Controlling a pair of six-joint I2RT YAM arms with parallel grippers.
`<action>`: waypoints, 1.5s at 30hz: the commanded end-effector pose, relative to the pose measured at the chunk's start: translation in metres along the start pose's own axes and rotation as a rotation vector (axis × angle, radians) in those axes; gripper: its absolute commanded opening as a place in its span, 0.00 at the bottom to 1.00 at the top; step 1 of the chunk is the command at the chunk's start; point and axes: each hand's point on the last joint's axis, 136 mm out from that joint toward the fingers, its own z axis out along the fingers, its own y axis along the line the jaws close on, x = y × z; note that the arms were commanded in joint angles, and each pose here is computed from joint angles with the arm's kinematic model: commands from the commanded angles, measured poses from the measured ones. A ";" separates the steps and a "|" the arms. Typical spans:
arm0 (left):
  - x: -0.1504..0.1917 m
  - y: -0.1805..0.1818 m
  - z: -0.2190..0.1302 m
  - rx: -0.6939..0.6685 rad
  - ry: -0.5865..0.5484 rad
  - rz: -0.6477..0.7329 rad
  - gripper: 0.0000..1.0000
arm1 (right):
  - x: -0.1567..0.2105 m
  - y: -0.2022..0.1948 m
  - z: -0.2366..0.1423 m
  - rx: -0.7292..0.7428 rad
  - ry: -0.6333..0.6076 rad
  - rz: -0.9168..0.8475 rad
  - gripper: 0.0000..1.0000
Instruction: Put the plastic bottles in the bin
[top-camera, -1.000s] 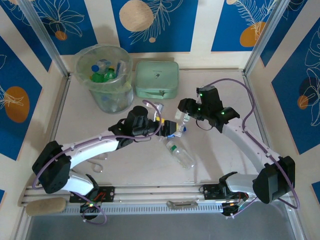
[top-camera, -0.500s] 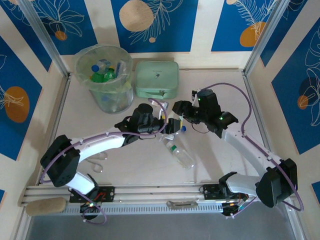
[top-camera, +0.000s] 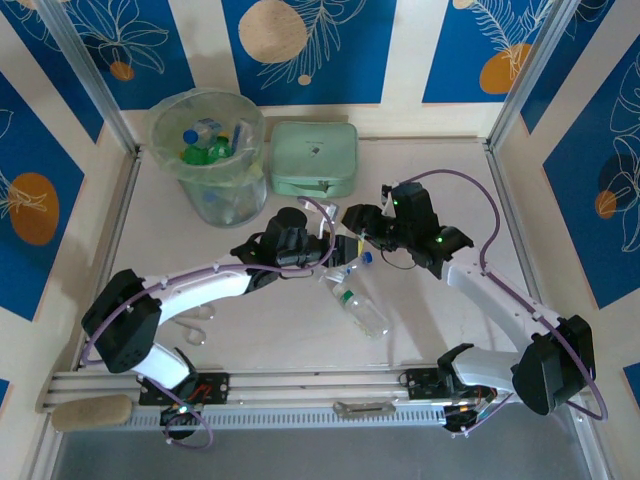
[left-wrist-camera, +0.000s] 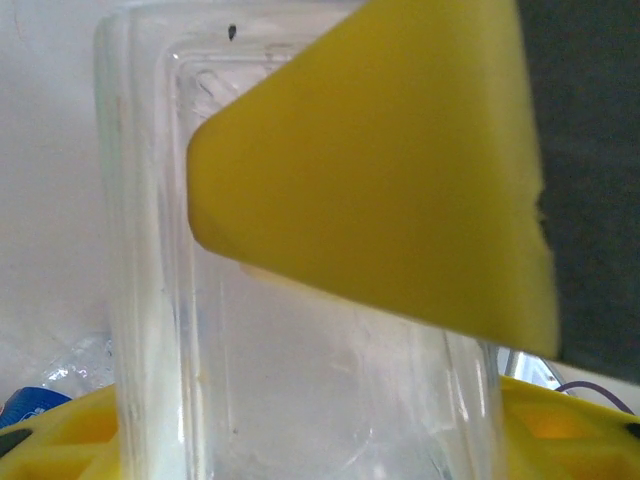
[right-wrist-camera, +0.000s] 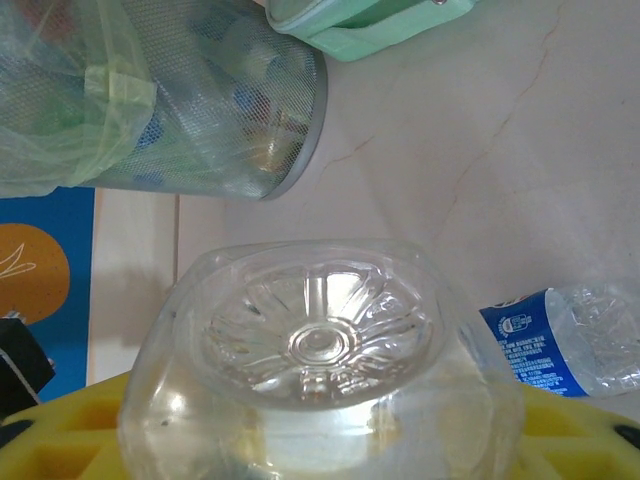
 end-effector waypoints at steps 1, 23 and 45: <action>-0.006 -0.007 0.000 0.018 -0.016 0.014 0.48 | 0.000 0.012 -0.011 -0.053 0.001 -0.020 0.65; -0.078 0.037 -0.078 -0.283 -0.105 0.165 0.47 | -0.030 -0.048 -0.064 0.024 -0.170 0.068 0.82; -0.283 0.134 -0.233 -0.821 -0.232 0.419 0.46 | -0.025 -0.058 -0.061 0.056 -0.148 0.060 0.85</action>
